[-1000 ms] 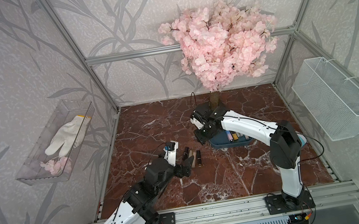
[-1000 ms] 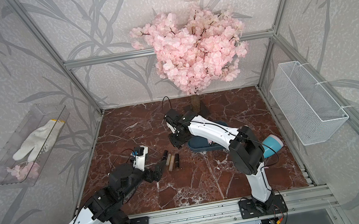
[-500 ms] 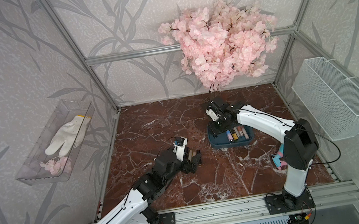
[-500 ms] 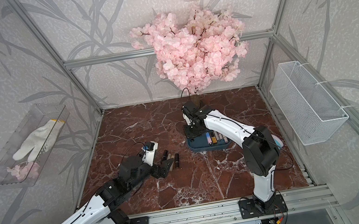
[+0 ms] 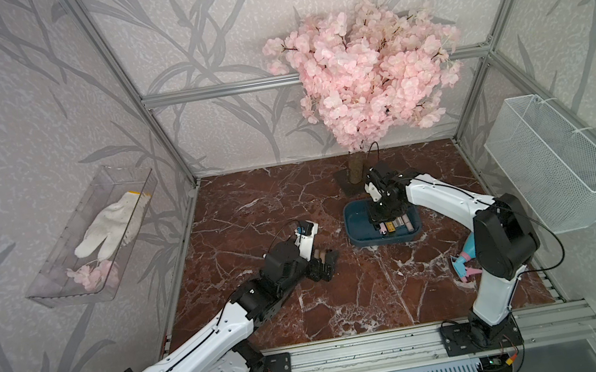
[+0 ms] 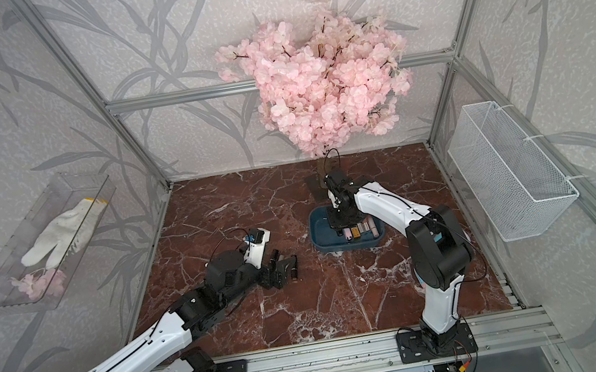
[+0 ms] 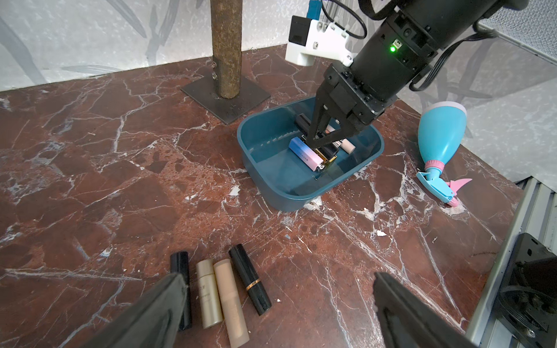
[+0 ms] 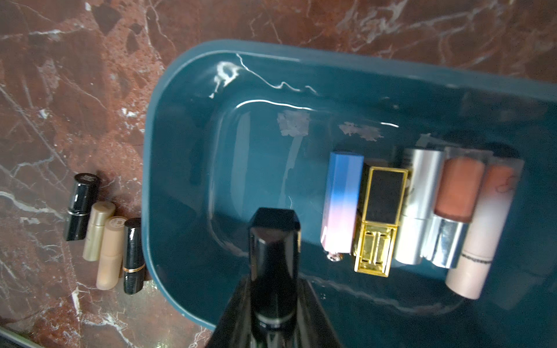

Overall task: Put the lipstick into the storage box
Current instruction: Place the lipstick in the storage box.

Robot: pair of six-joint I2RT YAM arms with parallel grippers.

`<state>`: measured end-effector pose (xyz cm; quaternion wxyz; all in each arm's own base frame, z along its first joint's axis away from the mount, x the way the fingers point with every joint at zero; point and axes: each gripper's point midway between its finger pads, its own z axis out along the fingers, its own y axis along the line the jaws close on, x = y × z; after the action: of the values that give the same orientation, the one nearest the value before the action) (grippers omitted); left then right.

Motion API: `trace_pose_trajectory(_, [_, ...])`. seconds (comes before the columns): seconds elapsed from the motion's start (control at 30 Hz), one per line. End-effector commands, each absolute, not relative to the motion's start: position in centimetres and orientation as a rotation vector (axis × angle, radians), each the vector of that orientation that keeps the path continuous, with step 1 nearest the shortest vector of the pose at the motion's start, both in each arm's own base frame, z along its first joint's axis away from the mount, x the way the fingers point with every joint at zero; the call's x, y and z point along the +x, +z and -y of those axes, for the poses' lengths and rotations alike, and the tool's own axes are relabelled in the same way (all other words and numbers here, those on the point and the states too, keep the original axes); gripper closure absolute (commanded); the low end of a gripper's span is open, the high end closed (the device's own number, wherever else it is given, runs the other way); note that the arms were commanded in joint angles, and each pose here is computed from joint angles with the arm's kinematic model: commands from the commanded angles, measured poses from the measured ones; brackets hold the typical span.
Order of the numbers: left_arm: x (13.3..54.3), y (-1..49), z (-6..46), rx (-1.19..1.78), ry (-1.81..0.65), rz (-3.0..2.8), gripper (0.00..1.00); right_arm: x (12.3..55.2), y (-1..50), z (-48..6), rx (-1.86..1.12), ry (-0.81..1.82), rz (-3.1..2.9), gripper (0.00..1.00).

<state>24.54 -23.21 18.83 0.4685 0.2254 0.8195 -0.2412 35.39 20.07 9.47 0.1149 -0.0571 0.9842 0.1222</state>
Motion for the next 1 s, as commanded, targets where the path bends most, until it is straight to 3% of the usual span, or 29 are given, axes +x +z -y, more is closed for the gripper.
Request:
trace_pose_trajectory(0.0, [25.1, 21.0, 24.2, 0.556, -0.635, -1.953, 0.0, 35.7, 9.3, -19.4, -0.176, 0.323, -2.872, 0.78])
trace_pose_trajectory(0.97, [25.3, 20.4, 24.2, 0.555, -0.622, -1.986, 0.0, 39.1, 4.6, -19.2, -0.173, 0.168, -2.926, 0.78])
